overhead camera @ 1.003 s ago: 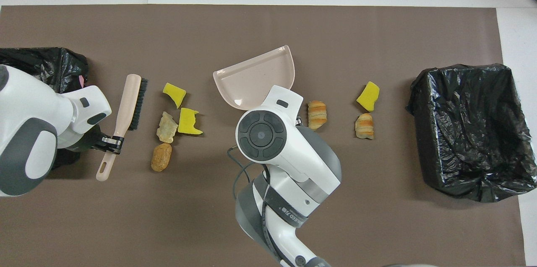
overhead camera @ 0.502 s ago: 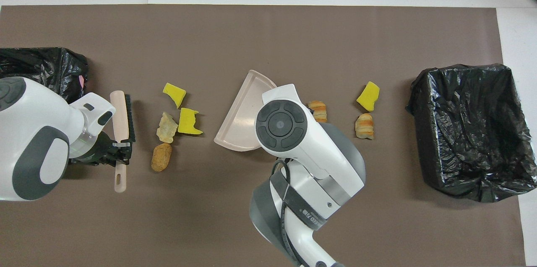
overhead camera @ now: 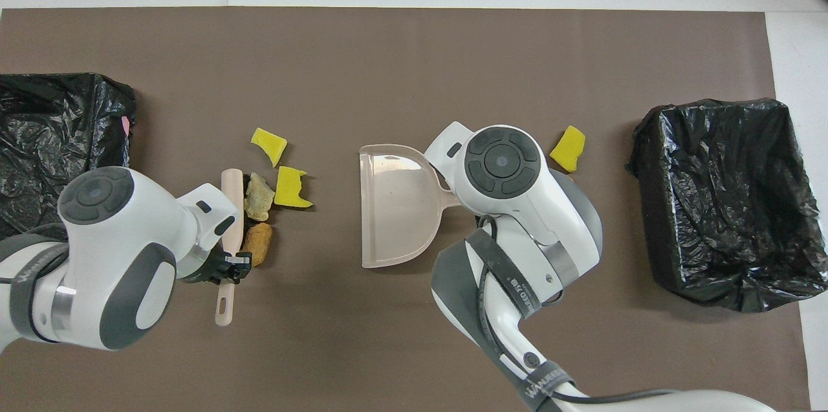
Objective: Sweep and dump trash in bin
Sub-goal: 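Sweep bread and sponge into the dustpan with the left gripper's brush, then sweep more pieces into the dustpan held by the right gripper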
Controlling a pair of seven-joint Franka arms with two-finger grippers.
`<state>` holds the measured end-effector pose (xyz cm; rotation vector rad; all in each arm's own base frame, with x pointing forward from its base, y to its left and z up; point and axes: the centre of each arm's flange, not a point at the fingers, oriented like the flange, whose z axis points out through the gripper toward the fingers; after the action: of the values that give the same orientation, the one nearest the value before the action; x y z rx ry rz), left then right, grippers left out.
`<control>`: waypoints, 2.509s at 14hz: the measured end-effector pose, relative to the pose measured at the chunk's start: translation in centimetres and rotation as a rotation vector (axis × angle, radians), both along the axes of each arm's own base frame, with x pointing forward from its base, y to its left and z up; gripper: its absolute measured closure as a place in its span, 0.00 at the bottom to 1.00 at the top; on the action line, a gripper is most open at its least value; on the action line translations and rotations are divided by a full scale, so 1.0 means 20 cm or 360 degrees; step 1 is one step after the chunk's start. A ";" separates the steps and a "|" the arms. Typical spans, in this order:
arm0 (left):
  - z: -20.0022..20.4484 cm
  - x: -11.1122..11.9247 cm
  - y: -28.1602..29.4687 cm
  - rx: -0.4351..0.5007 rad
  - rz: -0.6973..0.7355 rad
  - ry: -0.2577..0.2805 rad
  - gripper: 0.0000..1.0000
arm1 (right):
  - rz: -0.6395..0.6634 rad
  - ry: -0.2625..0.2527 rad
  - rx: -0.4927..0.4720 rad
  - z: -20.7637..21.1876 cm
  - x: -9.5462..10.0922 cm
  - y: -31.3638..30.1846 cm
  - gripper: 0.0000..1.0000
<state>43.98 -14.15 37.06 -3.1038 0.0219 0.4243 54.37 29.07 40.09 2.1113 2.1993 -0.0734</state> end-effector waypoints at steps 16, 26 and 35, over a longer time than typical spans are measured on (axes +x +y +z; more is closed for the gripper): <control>0.28 0.04 -0.48 -0.0214 0.0103 -0.0023 0.74 | 0.0004 -0.0074 0.0201 -0.20 0.01 0.20 0.69; 0.08 0.58 0.20 0.0008 -0.0490 -0.0215 0.74 | -0.0006 0.0000 0.0126 0.01 -0.13 -0.14 0.69; -0.01 0.38 -0.11 -0.0002 -0.0747 -0.0034 0.74 | -0.0113 -0.0034 0.0147 -0.12 -0.39 -0.11 0.69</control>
<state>51.51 -16.29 36.91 -2.9603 0.7293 0.3689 46.57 26.86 37.76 2.2273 2.1555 0.0468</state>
